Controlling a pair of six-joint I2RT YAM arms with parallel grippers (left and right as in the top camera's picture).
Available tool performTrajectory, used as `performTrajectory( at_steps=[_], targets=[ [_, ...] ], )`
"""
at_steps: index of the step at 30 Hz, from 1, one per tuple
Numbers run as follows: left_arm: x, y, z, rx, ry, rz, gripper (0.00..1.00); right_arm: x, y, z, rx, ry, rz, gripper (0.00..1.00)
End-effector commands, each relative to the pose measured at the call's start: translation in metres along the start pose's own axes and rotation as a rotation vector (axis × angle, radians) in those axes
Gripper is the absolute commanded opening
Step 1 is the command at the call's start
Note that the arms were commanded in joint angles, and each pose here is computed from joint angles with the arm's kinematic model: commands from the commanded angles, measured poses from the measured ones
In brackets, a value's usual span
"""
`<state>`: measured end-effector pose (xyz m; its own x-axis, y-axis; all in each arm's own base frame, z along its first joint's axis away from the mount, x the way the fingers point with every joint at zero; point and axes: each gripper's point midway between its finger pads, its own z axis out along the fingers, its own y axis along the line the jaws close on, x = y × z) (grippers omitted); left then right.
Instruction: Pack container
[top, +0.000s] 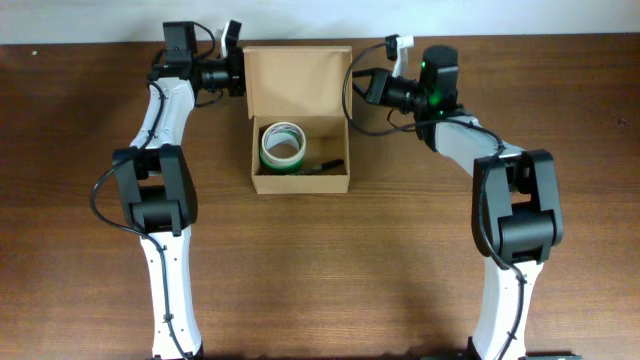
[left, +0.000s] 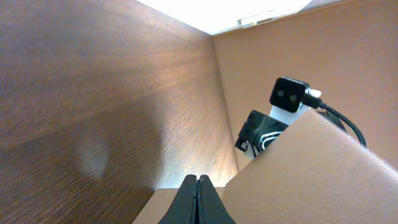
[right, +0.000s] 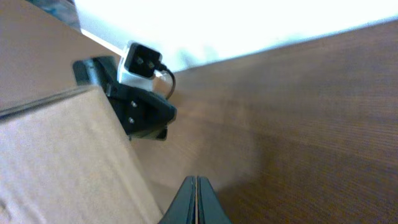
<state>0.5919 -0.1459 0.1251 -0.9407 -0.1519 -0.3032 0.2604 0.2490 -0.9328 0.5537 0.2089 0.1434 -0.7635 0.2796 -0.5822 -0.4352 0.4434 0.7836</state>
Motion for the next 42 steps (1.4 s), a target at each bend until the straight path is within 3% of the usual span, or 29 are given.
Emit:
performTrajectory(
  at_steps=[1, 10, 15, 25, 33, 42],
  targets=[
    [-0.014, -0.023, -0.005, 0.023, -0.014, 0.083, 0.02, -0.012, 0.011, 0.001, -0.023, 0.019, -0.004, 0.04],
    [-0.029, -0.05, -0.009, -0.028, -0.041, 0.118, 0.02, -0.033, 0.026, 0.001, 0.012, 0.043, 0.03, 0.04],
    [-0.016, -0.045, -0.011, -0.195, -0.016, 0.12, 0.02, -0.033, 0.022, -0.003, 0.115, 0.088, 0.048, 0.04],
    [0.027, -0.053, -0.021, -0.483, 0.12, 0.132, 0.02, -0.017, 0.055, 0.004, 0.24, 0.21, -0.053, 0.04],
    [0.065, -0.053, -0.049, -0.673, 0.238, 0.074, 0.02, 0.006, 0.082, -0.016, 0.455, 0.352, -0.189, 0.04],
    [0.073, -0.082, -0.033, -0.748, 0.261, 0.175, 0.02, 0.049, 0.105, -0.047, 0.634, 0.516, -0.21, 0.04]
  ],
)
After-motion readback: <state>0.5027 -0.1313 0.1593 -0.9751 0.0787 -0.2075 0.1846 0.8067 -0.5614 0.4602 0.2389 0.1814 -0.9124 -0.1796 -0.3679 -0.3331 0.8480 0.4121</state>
